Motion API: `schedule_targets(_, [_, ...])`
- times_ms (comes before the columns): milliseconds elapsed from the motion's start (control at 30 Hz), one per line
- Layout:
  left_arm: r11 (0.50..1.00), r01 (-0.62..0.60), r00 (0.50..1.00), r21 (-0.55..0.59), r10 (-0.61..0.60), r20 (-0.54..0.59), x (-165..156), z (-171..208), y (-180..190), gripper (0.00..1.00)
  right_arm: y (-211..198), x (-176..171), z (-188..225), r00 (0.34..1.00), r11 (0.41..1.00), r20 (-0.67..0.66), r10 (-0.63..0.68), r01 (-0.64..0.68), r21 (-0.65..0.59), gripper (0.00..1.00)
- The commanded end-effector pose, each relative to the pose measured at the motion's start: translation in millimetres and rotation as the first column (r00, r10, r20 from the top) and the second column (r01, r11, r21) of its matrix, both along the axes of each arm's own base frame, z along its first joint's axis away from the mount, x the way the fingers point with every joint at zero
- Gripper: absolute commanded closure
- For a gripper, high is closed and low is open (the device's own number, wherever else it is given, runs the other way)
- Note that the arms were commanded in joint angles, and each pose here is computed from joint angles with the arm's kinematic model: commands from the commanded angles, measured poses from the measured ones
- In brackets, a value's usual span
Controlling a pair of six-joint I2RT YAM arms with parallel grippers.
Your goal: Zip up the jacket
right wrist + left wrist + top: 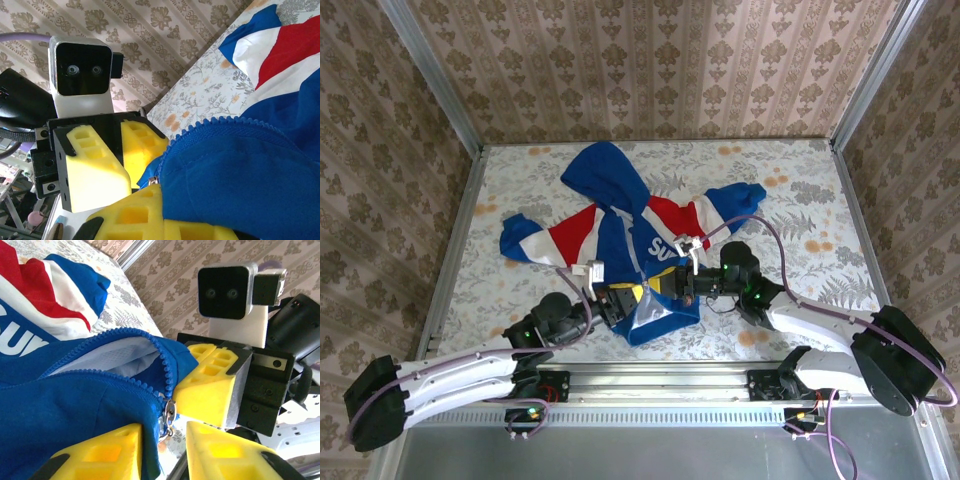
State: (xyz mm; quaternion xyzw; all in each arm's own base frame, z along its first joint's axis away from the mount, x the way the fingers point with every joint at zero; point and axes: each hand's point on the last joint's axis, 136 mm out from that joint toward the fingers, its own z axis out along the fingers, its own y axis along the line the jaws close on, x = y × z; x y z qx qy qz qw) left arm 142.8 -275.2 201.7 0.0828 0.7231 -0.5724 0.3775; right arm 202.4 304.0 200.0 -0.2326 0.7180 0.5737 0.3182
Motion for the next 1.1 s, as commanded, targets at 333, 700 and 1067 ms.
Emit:
schedule_targets(333, [0.999,0.003,1.000,-0.036,-0.003,0.019,-2,12,-1,0.99,8,-2,12,0.999,0.999,0.025,0.024,-0.025,0.036,1.00])
schedule_targets(700, [0.967,0.029,0.989,0.255,0.009,-0.146,-6,-40,4,1.00,12,9,-8,1.000,1.000,-0.011,0.003,-0.003,-0.020,1.00])
schedule_targets(1067, [0.909,0.087,0.947,0.407,0.051,-0.316,1,-69,15,1.00,8,19,-53,0.995,0.987,-0.079,-0.054,0.041,-0.157,0.45])
